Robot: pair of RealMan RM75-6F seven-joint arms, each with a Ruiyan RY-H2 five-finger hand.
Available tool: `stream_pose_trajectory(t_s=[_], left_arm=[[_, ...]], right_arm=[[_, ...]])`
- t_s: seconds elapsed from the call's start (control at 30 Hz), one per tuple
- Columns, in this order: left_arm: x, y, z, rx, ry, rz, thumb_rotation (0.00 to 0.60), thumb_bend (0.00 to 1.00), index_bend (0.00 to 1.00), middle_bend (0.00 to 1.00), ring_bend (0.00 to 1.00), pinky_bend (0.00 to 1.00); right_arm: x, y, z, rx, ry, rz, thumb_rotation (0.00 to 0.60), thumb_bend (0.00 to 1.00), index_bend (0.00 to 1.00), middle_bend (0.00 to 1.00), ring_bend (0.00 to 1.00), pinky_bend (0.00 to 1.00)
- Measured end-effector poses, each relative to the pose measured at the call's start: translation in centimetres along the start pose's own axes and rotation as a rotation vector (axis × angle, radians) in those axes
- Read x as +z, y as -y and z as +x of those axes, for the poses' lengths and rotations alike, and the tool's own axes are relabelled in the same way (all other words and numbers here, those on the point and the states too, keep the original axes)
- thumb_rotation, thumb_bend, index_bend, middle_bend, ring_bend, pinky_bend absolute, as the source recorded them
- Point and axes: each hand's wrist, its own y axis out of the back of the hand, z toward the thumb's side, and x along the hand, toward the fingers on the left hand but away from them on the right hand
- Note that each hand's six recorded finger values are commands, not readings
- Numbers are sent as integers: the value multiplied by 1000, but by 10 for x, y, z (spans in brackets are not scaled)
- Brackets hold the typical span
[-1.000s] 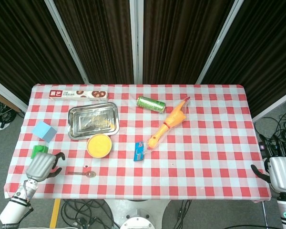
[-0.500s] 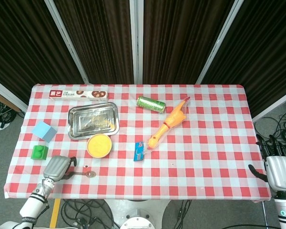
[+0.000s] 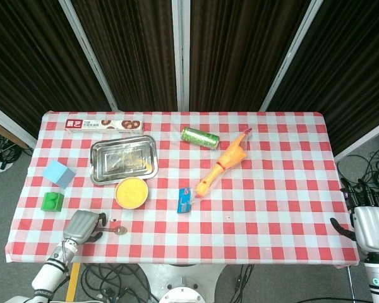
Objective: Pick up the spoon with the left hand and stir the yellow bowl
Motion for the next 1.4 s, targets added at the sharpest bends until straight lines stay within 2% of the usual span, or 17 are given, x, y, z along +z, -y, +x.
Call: stream_pose_trajectory(t_s=[0.6,0.73,0.9,1.03,1.23,1.4], left_arm=[[-3,3,2,-30,-7,7,600,368,581,885,857,951],[-3,1,3,-16,-8,5,600,394,625,897,866,951],[-5,-7,2,10,-6,12,600,402,630,899,867,951],[-8,-26,3,61,-1,37,600,404,630,899,867,952],[-5,-79,15,187,19,61,600,399,630,903,867,951],[9,-121,42,281,45,53,600,398,627,906,868,952]], right_arm=[[-2,1,2,1,9,-3,600,124,68,266,40,152],[-2,0,3,-2,9,-3,600,126,68,266,40,152],[-3,-1,3,-9,9,-3,600,143,68,266,40,152],[-4,-5,2,-24,6,4,600,143,68,266,40,152],[-4,-15,-3,-51,-2,18,600,143,68,266,40,152],[-4,-21,-3,-65,-5,20,600,143,68,266,40,152]])
